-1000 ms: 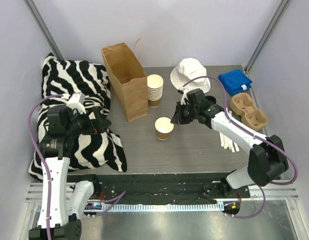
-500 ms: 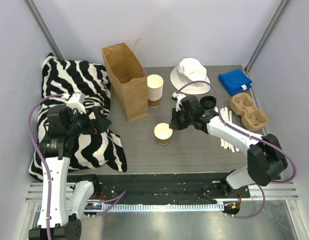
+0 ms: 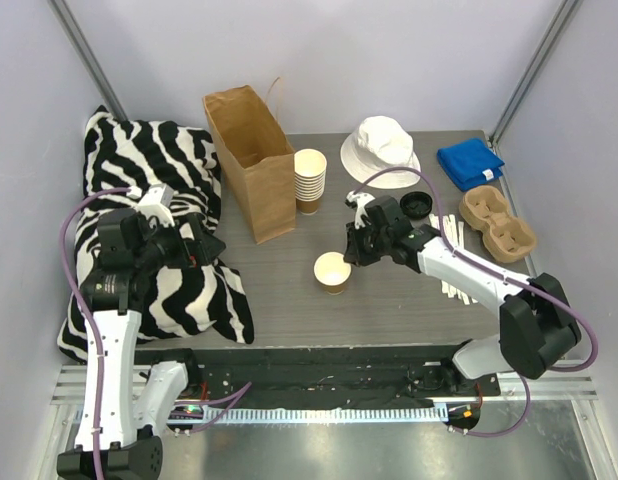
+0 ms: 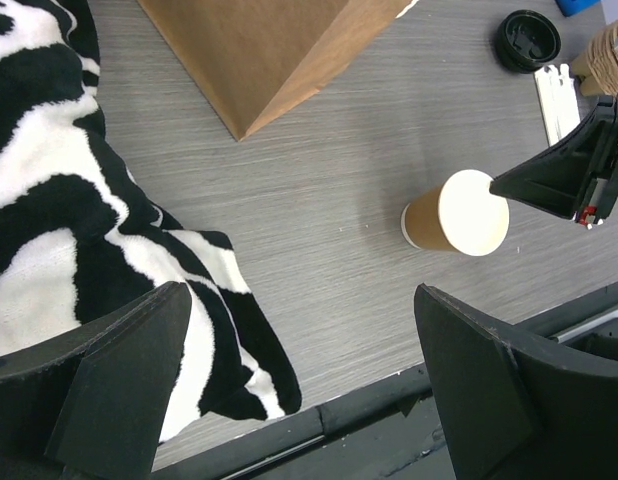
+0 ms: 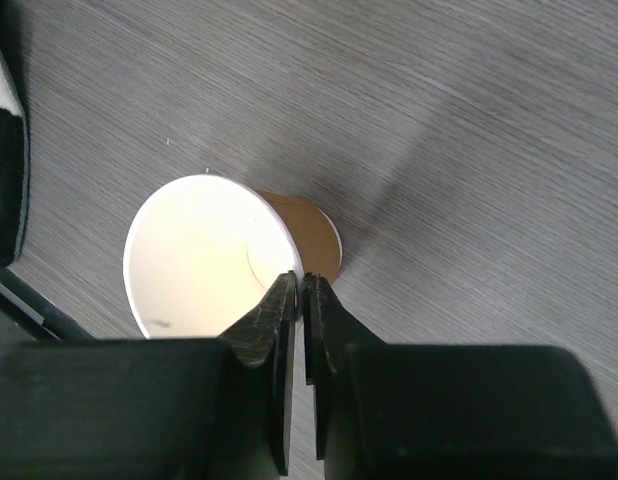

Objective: Pack the takeout coffee

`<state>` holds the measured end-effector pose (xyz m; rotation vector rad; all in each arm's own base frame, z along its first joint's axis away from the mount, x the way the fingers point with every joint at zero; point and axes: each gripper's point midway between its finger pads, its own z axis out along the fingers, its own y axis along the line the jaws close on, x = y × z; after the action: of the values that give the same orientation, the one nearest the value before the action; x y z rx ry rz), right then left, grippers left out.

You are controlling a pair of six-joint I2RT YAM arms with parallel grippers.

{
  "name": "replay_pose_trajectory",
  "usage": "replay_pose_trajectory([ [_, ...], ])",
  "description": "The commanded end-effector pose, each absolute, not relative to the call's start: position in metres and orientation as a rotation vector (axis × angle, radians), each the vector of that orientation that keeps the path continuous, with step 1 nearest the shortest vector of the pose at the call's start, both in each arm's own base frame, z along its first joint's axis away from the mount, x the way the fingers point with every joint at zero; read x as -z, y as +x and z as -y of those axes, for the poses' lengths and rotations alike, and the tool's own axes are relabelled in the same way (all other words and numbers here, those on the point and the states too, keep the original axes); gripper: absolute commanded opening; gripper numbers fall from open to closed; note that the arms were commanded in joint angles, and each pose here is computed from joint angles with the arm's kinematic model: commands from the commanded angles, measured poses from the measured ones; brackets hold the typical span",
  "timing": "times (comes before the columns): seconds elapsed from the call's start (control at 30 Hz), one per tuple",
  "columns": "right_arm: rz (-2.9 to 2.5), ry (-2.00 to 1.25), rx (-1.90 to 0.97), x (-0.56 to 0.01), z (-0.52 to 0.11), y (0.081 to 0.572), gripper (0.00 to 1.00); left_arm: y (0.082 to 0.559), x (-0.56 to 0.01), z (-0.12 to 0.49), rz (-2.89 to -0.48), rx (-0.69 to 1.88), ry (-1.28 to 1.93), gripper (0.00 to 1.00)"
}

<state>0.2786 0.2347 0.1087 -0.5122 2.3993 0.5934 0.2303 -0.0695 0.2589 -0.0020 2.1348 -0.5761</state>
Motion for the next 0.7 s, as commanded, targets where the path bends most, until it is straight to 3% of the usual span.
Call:
replay_pose_trajectory([
  [0.0, -2.332, -0.53, -0.612, -0.128, -0.236, 0.279, 0.21, 0.235, -0.268, 0.074, -2.084, 0.602, 0.033, 1.0],
  [0.03, -2.326, -0.53, -0.616, -0.131, -0.237, 0.28, 0.4, 0.235, -0.269, 0.074, -2.083, 0.604, 0.038, 1.0],
  [0.13, -2.308, -0.531, -0.616, -0.144, -0.238, 0.281, 0.66, 0.234, -0.27, 0.074, -2.08, 0.601, 0.051, 1.0],
  [0.33, -2.188, -0.581, -0.531, -0.198, -0.225, 0.299, 0.94, 0.232, -0.269, 0.076, -2.093, 0.608, 0.084, 0.99],
  [0.4, -2.157, -0.567, -0.42, -0.217, -0.207, 0.313, 1.0, 0.232, -0.271, 0.077, -2.091, 0.615, 0.102, 1.0],
  [0.57, -2.197, -0.321, -0.228, -0.228, -0.11, 0.367, 1.0, 0.236, -0.276, 0.08, -2.086, 0.636, 0.115, 1.0],
  [0.67, -2.277, -0.118, -0.098, -0.215, -0.046, 0.398, 0.88, 0.242, -0.277, 0.081, -2.085, 0.656, 0.091, 1.0],
])
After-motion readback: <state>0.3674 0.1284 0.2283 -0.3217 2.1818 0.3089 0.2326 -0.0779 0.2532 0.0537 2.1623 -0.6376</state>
